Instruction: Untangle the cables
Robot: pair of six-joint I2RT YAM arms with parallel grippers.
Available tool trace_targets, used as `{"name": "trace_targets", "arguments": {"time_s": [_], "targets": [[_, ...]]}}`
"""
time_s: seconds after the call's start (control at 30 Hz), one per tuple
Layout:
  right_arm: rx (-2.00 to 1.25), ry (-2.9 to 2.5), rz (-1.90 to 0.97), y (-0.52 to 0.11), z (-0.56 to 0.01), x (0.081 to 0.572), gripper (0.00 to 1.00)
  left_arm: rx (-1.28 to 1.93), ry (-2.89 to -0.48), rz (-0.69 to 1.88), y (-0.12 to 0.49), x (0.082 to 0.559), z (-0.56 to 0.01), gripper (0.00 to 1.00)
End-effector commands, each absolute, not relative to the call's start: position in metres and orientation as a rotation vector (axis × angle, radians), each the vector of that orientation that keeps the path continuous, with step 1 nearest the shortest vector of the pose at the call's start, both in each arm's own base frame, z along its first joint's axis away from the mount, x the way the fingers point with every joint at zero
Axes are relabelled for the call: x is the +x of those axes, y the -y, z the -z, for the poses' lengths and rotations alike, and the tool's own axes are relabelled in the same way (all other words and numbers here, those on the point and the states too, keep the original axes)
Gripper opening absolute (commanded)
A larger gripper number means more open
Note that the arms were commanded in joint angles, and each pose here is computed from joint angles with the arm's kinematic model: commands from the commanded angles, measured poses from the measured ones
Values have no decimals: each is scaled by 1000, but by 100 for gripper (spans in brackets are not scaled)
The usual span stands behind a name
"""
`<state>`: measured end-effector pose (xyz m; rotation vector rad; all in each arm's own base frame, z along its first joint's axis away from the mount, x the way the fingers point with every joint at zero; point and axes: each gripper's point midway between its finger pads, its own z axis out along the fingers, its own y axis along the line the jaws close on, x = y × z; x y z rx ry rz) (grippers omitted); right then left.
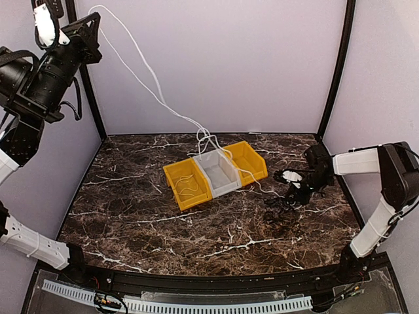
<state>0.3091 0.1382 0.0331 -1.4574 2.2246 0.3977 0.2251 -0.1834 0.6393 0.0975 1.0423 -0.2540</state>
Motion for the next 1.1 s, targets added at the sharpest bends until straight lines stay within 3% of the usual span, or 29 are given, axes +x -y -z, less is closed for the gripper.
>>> {"name": "trace_targets", "arguments": {"time_s": [0.0,0.3,0.5,0.67,1.07], "targets": [[-1435,-2265,-376,-128,-25,306,0,128,-1068,254,193,230,-640,0],[-1456,-2237,-319,-119,-43,301,0,278,-1192,324,254,251,-587,0],[-1524,-2003,-467,-148,-107,279,41,367,-1228,424,290,253,-560,0],[-1611,-1831,-476,-184,-142,264,57,384,-1287,481,313,262,-526,0],[-1723,-1737,-658,-295,-128,255,62,216,-1437,581,310,274,-446,0]]}}
